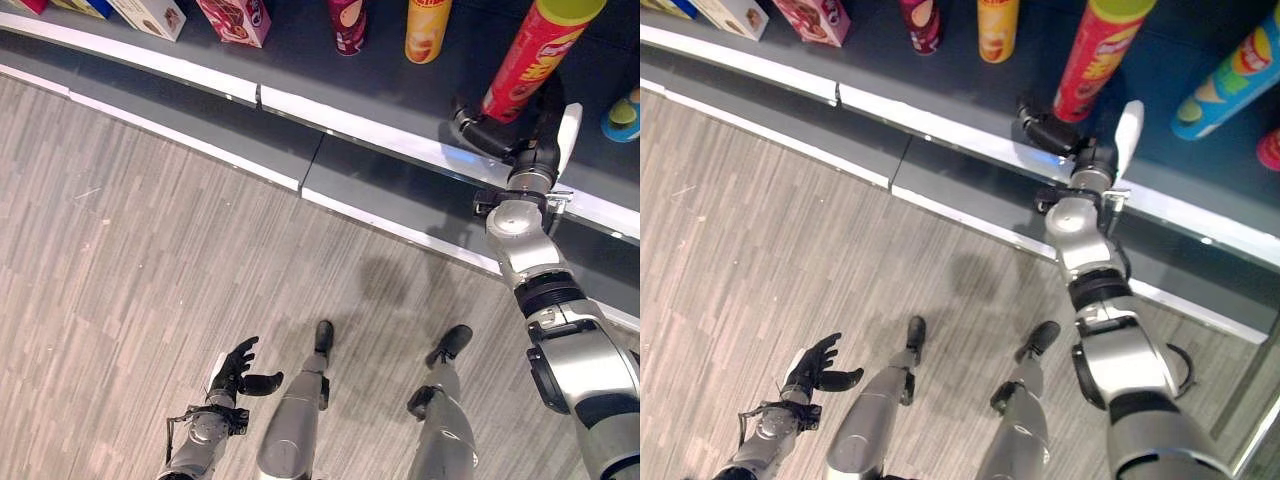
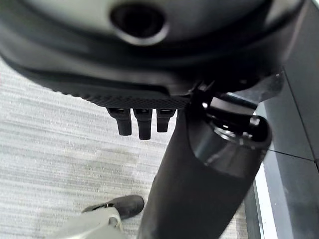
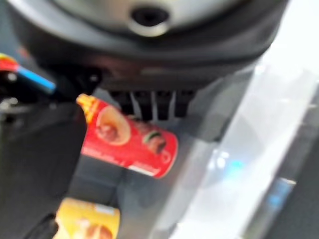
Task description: Put the goods on the table back onto the shelves and tidy them up.
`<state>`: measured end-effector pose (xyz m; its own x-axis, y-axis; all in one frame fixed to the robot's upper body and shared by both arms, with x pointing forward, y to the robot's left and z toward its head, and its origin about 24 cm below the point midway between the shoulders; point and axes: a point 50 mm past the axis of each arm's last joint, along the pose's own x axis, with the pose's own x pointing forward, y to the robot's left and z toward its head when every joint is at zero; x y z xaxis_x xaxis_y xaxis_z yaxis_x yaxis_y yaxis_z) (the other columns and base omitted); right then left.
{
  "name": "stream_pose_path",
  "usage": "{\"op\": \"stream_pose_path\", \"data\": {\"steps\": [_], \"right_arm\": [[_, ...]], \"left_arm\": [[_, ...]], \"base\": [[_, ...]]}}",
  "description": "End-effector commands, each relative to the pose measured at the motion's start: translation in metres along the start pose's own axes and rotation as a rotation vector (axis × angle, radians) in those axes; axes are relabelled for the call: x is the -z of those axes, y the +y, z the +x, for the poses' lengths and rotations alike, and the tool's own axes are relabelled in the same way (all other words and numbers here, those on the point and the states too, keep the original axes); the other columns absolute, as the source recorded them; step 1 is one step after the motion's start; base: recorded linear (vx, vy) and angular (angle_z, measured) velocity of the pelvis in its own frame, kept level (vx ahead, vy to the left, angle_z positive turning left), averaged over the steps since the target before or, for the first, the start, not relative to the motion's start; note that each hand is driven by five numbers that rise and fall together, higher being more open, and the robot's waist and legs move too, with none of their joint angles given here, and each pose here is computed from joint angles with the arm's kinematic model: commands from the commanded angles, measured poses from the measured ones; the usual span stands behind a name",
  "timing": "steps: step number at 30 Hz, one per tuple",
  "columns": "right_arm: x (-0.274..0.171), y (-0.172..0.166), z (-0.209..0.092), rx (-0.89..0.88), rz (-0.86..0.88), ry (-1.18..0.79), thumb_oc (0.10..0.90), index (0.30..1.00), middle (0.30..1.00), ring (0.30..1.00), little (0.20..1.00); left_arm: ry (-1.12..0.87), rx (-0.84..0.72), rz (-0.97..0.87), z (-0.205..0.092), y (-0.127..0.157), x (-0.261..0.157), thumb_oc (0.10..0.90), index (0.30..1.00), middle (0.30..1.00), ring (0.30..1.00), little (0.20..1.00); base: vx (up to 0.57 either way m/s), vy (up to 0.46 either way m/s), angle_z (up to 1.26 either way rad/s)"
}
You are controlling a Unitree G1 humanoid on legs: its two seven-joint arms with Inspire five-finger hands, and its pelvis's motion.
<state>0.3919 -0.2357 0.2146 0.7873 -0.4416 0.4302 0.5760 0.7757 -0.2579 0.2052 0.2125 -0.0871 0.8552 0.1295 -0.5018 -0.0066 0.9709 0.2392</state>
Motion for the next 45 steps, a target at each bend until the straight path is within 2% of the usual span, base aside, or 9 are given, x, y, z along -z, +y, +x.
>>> {"op": "stream_pose_path", "data": {"steps": [1, 2, 4, 6, 7, 12, 24, 37, 45], "right_arm": [[-0.052, -0.004, 0.004, -0.008, -0.017, -0.281, 0.800, 0.900, 0.900, 0.900, 0.900], [-0.046, -0.002, 0.000, -0.020, -0.016, -0.266, 0.800, 0.900, 0.900, 0.900, 0.900], [-0.013, 0.019, -0.033, -0.117, 0.051, -0.177, 0.800, 0.900, 0.900, 0.900, 0.900], [-0.006, 0.023, -0.042, -0.141, 0.063, -0.158, 0.800, 0.900, 0.900, 0.900, 0.900], [0.018, 0.029, -0.067, -0.210, 0.027, -0.117, 0.800, 0.900, 0.900, 0.900, 0.900], [0.066, 0.028, -0.104, -0.302, -0.025, 0.040, 0.800, 0.900, 0.900, 0.900, 0.900], [0.116, 0.012, -0.147, -0.396, -0.064, 0.222, 0.800, 0.900, 0.900, 0.900, 0.900], [0.111, 0.019, -0.143, -0.435, -0.111, 0.181, 0.800, 0.900, 0.900, 0.900, 0.900], [0.076, 0.040, -0.107, -0.432, -0.153, 0.046, 0.800, 0.900, 0.900, 0.900, 0.900]], "left_arm": [[0.038, -0.061, 0.021, -0.009, 0.016, 0.013, 0.800, 0.900, 0.900, 0.900, 0.900], [0.043, -0.059, 0.020, -0.009, 0.016, 0.014, 0.800, 0.900, 0.900, 0.900, 0.900], [0.073, -0.053, 0.039, -0.009, 0.014, 0.020, 0.800, 0.900, 0.900, 0.900, 0.900], [0.086, -0.057, 0.042, -0.010, 0.016, 0.023, 0.800, 0.900, 0.900, 0.900, 0.900], [0.119, -0.067, 0.039, -0.013, 0.018, 0.031, 0.800, 0.900, 0.900, 0.900, 0.900], [0.223, -0.116, 0.045, -0.025, 0.035, 0.056, 0.800, 0.900, 0.900, 0.900, 0.900], [0.327, -0.141, 0.051, -0.042, 0.040, 0.082, 0.800, 0.900, 0.900, 0.900, 0.900], [0.313, -0.119, 0.043, -0.041, 0.033, 0.081, 0.800, 0.900, 0.900, 0.900, 0.900], [0.299, -0.115, 0.054, -0.041, 0.033, 0.079, 0.800, 0.900, 0.900, 0.900, 0.900]], "base": [[0.03, -0.007, -0.05], [0.04, -0.016, -0.17], [0.06, 0.015, -0.30], [0.06, 0.041, -0.12], [0.10, 0.073, -0.29], [0.07, 0.117, -0.49], [0.03, 0.041, -0.19], [0.02, -0.008, 0.01], [0.00, -0.020, 0.02]]}}
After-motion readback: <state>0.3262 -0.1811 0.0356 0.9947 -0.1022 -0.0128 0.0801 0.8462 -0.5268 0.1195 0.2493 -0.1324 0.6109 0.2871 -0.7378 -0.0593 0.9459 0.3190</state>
